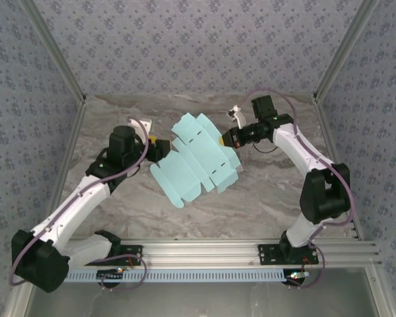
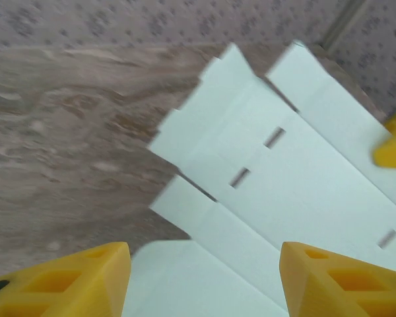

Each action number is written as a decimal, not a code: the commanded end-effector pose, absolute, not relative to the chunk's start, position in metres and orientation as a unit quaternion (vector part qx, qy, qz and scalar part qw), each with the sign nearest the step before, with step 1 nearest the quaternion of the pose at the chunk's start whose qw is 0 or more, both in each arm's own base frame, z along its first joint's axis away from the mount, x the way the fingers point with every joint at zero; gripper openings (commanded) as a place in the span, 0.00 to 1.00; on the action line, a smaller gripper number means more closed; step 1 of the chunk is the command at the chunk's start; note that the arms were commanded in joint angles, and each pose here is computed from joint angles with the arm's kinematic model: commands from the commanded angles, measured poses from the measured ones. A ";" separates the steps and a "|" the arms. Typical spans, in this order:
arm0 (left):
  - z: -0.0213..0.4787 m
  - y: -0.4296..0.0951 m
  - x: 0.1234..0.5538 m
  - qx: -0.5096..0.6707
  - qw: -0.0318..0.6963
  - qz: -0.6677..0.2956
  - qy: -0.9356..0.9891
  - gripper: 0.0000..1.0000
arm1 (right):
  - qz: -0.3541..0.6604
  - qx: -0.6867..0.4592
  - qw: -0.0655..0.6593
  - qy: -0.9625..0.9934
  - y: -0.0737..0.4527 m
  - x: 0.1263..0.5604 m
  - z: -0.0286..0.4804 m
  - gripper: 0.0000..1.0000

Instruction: Fold the paper box

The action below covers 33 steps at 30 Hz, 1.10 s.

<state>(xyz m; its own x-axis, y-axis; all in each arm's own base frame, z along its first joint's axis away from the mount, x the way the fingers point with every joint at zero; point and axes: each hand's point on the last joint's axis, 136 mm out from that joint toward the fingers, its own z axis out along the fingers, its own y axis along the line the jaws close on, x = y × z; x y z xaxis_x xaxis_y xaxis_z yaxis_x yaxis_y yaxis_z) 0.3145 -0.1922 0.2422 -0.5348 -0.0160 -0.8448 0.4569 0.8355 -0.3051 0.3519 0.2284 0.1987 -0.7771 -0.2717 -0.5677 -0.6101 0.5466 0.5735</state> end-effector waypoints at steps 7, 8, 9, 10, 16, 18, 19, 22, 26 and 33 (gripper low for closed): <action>0.170 -0.272 0.305 0.225 0.368 -0.324 0.842 0.46 | 0.316 -0.254 0.174 0.897 0.223 0.371 0.165 0.00; 0.161 -0.277 0.307 0.230 0.359 -0.323 0.845 0.46 | 0.311 -0.256 0.174 0.898 0.223 0.373 0.163 0.00; 0.149 -0.281 0.310 0.233 0.349 -0.319 0.850 0.43 | 0.306 -0.259 0.173 0.900 0.223 0.376 0.160 0.00; 0.135 -0.283 0.312 0.233 0.336 -0.315 0.857 0.40 | 0.299 -0.262 0.170 0.901 0.223 0.378 0.157 0.00; 0.085 -0.296 0.323 0.229 0.294 -0.313 0.874 0.30 | 0.266 -0.277 0.164 0.909 0.222 0.386 0.144 0.00; 0.073 -0.296 0.326 0.225 0.287 -0.306 0.879 0.29 | 0.260 -0.280 0.165 0.909 0.222 0.388 0.142 0.00; 0.068 -0.296 0.327 0.222 0.286 -0.304 0.881 0.28 | 0.257 -0.283 0.165 0.909 0.223 0.389 0.140 0.00; 0.059 -0.300 0.332 0.211 0.280 -0.309 0.884 0.27 | 0.250 -0.289 0.161 0.910 0.226 0.389 0.134 0.00; 0.050 -0.305 0.336 0.202 0.275 -0.318 0.885 0.27 | 0.244 -0.290 0.154 0.913 0.226 0.389 0.126 0.00; 0.041 -0.309 0.337 0.201 0.271 -0.324 0.884 0.26 | 0.243 -0.288 0.148 0.914 0.227 0.390 0.119 0.00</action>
